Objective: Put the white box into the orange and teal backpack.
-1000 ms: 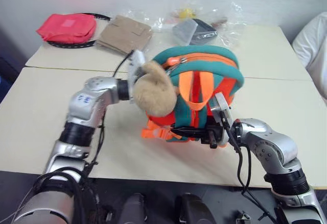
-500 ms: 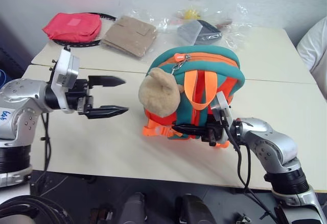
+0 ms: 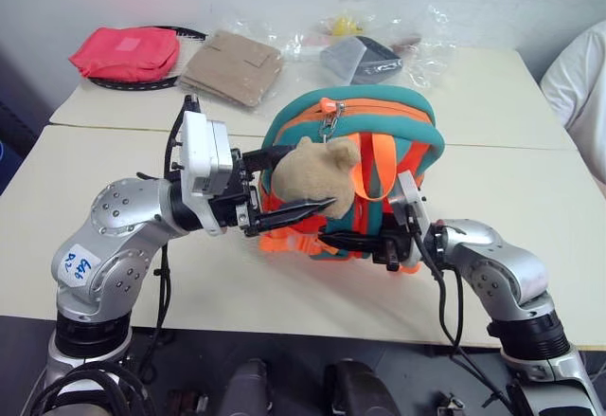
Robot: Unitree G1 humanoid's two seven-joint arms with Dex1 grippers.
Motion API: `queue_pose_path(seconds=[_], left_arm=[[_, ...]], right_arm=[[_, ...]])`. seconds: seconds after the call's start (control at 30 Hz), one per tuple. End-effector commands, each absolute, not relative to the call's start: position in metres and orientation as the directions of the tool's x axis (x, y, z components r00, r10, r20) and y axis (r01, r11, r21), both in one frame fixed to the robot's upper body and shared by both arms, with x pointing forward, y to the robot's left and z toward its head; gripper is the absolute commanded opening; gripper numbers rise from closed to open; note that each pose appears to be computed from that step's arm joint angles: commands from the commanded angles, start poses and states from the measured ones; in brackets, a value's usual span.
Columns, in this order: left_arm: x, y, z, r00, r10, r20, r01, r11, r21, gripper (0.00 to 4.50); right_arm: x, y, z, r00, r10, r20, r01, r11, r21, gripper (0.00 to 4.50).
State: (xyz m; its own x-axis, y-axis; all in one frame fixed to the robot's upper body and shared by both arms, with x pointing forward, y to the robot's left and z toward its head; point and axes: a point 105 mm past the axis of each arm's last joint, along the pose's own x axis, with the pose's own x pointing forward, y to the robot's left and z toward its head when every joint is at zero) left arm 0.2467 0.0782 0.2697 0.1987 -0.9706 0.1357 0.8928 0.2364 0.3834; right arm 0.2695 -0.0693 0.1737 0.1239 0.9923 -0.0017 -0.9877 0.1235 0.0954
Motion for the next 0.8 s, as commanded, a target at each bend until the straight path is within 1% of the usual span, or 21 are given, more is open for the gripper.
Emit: queue_pose_path(seconds=[0.03,0.1,0.17,0.23,0.33,0.43,0.53,0.57,0.67,0.73,0.8], left_arm=[[0.262,0.107,0.283,0.3,-0.943,0.145,0.835,0.333,0.439,1.95],[0.273,0.129,0.29,0.369,-0.92,0.135,0.806,0.389,0.447,1.61],[0.281,0.149,0.293,0.426,-0.901,0.085,0.776,0.412,0.477,1.39],[0.291,0.169,0.297,0.498,-0.865,0.066,0.738,0.463,0.491,1.27],[0.306,0.192,0.286,0.583,-0.812,0.005,0.704,0.509,0.495,1.25],[0.318,0.2,0.268,0.613,-0.79,-0.005,0.718,0.555,0.42,1.25],[0.333,0.209,0.249,0.665,-0.746,0.022,0.714,0.644,0.274,1.25],[0.334,0.21,0.241,0.668,-0.744,0.003,0.718,0.645,0.262,1.25],[0.331,0.202,0.197,0.619,-0.773,-0.137,0.782,0.592,0.192,1.25],[0.334,0.193,0.175,0.616,-0.775,-0.143,0.787,0.609,0.093,1.25],[0.337,0.18,0.163,0.602,-0.787,-0.13,0.797,0.603,0.039,1.25]], right_arm=[[0.268,-0.066,0.18,0.11,0.994,0.018,-0.992,0.109,0.063,0.09],[0.269,-0.066,0.18,0.117,0.993,0.02,-0.991,0.116,0.061,0.09],[0.269,-0.066,0.179,0.121,0.992,0.021,-0.991,0.12,0.061,0.09],[0.268,-0.066,0.179,0.127,0.992,0.024,-0.99,0.125,0.062,0.09],[0.269,-0.068,0.179,0.14,0.99,0.029,-0.989,0.138,0.061,0.09],[0.268,-0.069,0.178,0.155,0.987,0.035,-0.986,0.153,0.06,0.09],[0.268,-0.07,0.177,0.17,0.985,0.04,-0.984,0.168,0.061,0.09],[0.267,-0.071,0.177,0.174,0.984,0.042,-0.983,0.172,0.062,0.09],[0.266,-0.072,0.176,0.189,0.981,0.045,-0.981,0.186,0.063,0.09],[0.266,-0.073,0.176,0.198,0.979,0.047,-0.979,0.195,0.062,0.09],[0.265,-0.074,0.176,0.203,0.978,0.049,-0.978,0.2,0.061,0.09]])
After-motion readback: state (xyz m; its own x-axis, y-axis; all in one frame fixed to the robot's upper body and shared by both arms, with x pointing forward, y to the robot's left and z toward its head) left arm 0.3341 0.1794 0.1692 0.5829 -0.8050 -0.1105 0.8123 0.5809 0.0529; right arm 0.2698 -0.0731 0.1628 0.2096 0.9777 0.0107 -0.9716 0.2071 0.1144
